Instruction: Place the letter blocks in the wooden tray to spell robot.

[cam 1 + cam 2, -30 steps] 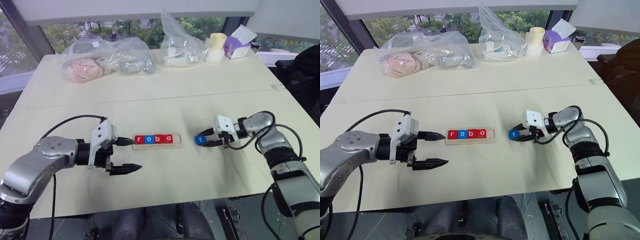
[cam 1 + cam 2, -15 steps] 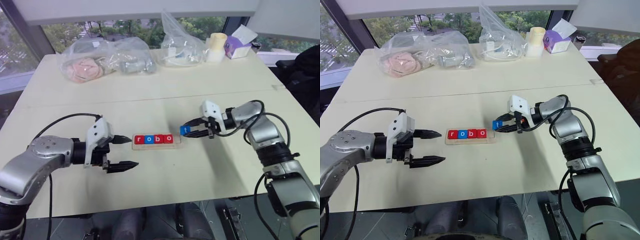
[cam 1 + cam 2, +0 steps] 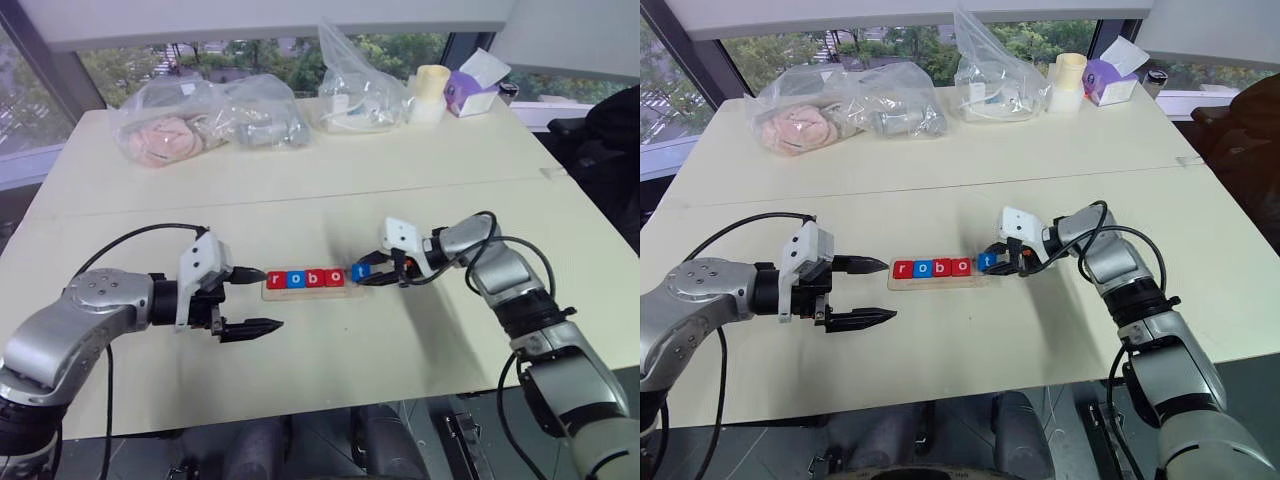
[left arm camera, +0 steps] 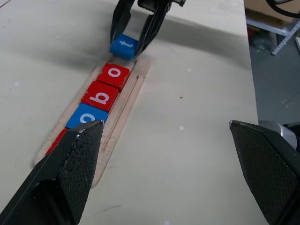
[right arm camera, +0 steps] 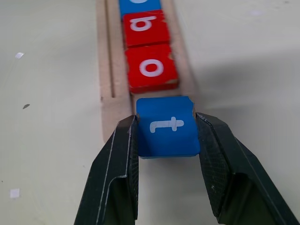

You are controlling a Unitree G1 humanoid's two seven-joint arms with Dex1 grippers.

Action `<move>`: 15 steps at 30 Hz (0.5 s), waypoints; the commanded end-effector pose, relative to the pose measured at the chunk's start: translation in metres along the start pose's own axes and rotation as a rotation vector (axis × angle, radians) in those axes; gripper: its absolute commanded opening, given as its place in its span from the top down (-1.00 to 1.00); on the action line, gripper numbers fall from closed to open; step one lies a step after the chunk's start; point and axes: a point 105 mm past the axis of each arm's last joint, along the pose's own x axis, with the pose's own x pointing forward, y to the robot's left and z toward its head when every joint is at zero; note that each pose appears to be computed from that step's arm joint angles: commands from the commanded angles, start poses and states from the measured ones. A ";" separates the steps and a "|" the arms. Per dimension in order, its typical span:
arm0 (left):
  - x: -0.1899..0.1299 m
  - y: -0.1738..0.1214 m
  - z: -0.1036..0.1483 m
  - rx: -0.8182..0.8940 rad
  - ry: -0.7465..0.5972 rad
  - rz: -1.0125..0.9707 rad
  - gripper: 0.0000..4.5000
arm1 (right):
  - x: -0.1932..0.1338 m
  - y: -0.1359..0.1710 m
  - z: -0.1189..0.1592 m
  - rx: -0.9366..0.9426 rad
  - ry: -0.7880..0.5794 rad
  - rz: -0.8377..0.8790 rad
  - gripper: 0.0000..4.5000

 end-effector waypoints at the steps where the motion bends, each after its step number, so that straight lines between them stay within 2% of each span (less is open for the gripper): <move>1: 0.001 -0.005 0.002 0.017 -0.011 -0.007 -1.00 | 0.001 -0.002 0.007 -0.024 -0.020 -0.002 0.48; 15: 0.003 -0.002 0.002 0.016 -0.017 0.012 -1.00 | 0.018 0.000 0.008 -0.012 -0.037 0.012 0.48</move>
